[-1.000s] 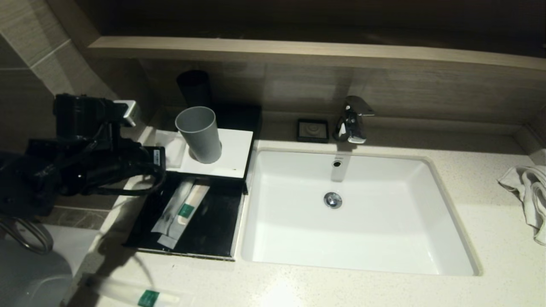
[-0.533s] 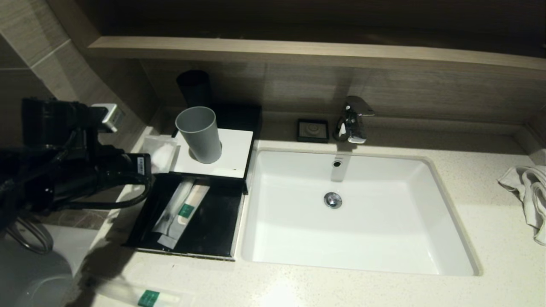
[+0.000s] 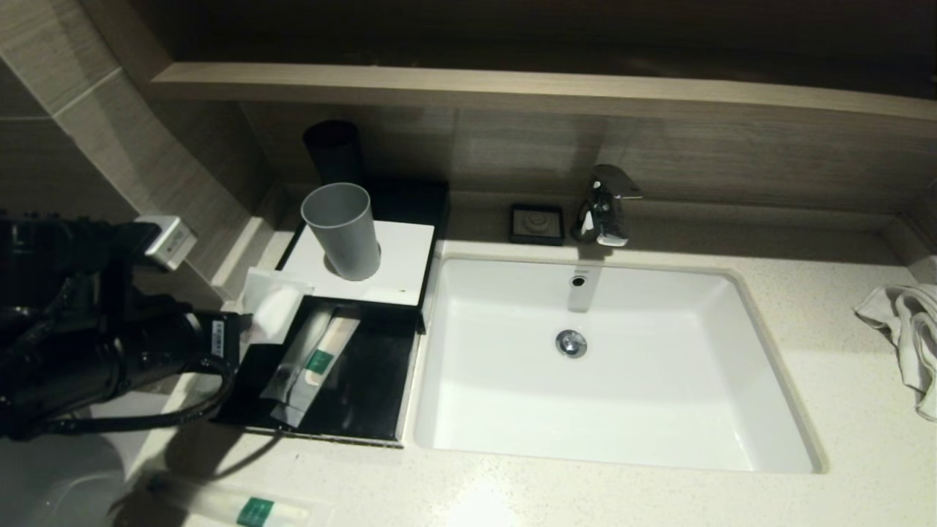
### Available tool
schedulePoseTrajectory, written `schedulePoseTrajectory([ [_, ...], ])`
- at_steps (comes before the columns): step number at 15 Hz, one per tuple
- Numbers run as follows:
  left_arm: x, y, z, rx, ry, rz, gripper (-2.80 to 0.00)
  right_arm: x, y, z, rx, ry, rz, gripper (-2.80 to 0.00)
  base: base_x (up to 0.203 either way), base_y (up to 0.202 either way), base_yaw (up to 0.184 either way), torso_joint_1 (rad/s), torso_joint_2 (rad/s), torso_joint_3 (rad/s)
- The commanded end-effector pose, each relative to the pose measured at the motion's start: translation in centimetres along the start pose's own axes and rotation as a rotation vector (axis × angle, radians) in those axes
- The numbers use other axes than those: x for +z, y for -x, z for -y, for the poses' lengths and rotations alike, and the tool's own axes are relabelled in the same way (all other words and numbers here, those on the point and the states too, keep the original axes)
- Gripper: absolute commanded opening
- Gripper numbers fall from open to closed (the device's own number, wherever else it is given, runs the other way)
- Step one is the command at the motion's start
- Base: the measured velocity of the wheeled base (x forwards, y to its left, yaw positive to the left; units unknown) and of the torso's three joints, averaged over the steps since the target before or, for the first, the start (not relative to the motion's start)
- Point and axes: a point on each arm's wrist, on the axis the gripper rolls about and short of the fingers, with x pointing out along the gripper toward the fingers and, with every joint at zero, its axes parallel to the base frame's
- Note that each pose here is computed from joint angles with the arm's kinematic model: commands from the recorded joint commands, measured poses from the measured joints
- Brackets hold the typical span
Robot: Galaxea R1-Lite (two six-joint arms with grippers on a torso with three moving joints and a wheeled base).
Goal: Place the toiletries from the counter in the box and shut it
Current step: Place the bathroom toiletry into the drawer
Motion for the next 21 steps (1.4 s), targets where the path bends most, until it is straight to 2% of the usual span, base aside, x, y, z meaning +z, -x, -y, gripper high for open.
schedulePoseTrajectory([
  [1,-0.2,1.5,0.6,-0.067,-0.009,0.008,-2.8,0.0,0.0,0.0,0.0,0.001,0.0,-2.8,0.0,0.0,0.0,0.0,0.0,0.0],
  [6,-1.0,1.3,1.8,-0.159,-0.033,-0.043,-2.8,0.0,0.0,0.0,0.0,0.0,0.0,-2.8,0.0,0.0,0.0,0.0,0.0,0.0],
  [10,-1.8,-0.8,2.6,-0.184,-0.048,-0.132,-2.8,0.0,0.0,0.0,0.0,0.001,0.0,-2.8,0.0,0.0,0.0,0.0,0.0,0.0],
  [15,-1.7,-2.7,4.7,-0.245,-0.062,-0.172,-2.8,0.0,0.0,0.0,0.0,0.0,0.0,-2.8,0.0,0.0,0.0,0.0,0.0,0.0],
  [21,-1.9,-5.8,5.5,-0.239,-0.037,-0.196,-2.8,0.0,0.0,0.0,0.0,-0.001,0.0,-2.8,0.0,0.0,0.0,0.0,0.0,0.0],
])
